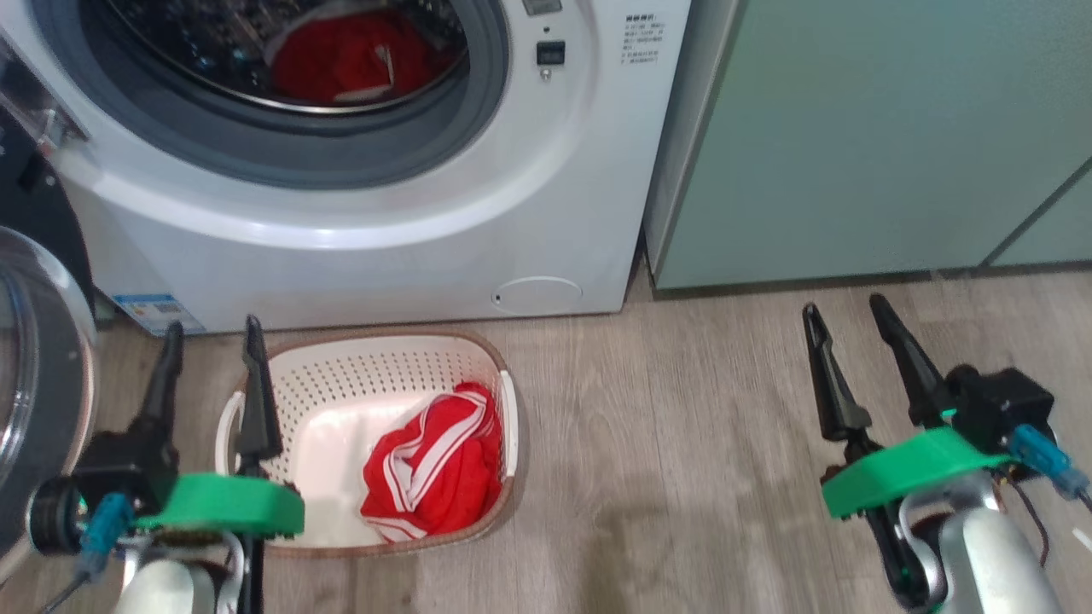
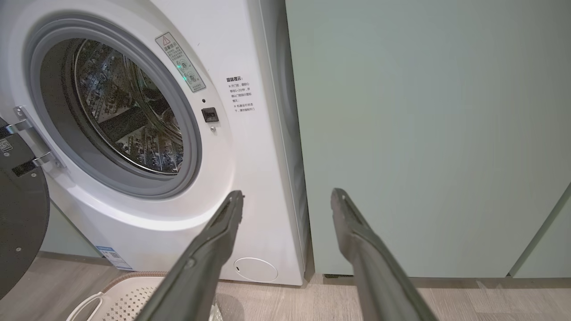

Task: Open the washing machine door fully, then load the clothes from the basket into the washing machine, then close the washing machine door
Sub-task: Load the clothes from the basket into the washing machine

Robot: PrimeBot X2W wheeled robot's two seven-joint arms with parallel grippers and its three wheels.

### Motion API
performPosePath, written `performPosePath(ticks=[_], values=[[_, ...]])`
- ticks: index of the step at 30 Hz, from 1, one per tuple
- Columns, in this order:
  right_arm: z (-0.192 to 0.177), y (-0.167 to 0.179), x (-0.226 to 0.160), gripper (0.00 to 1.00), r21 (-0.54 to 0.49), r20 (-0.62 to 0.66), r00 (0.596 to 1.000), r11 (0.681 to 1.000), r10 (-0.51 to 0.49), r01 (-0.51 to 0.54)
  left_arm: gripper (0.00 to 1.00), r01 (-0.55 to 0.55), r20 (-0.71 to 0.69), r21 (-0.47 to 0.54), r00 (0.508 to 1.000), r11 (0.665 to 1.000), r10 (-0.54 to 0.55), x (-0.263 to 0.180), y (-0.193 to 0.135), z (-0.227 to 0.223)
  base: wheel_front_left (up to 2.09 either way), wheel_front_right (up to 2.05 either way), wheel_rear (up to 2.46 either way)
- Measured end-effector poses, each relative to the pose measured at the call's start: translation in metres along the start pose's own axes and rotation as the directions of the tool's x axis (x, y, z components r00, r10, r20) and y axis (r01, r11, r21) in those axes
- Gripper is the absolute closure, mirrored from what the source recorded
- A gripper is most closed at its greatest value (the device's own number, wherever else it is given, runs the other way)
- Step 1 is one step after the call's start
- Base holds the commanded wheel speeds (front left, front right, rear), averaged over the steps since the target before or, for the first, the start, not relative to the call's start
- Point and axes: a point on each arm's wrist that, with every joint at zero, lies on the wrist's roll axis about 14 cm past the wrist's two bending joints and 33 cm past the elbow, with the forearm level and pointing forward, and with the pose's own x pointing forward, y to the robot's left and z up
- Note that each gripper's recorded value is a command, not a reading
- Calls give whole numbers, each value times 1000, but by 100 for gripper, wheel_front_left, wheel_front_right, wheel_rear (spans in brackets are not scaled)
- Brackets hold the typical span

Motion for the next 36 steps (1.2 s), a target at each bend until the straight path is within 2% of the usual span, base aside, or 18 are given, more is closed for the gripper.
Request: performPosePath(ticks=[15, 36], values=[[12, -3, -32, 0, -12, 4, 1000, 1000, -17, 17, 0, 24, -46, 0, 999, 1000, -24, -28, -6, -3, 0, 0, 0], [8, -1, -28, 0, -17, -11, 1000, 1000, -10, 10, 0, 5, -75, 0, 997, 1000, -5, -28, -1, -11, 0, 0, 0]])
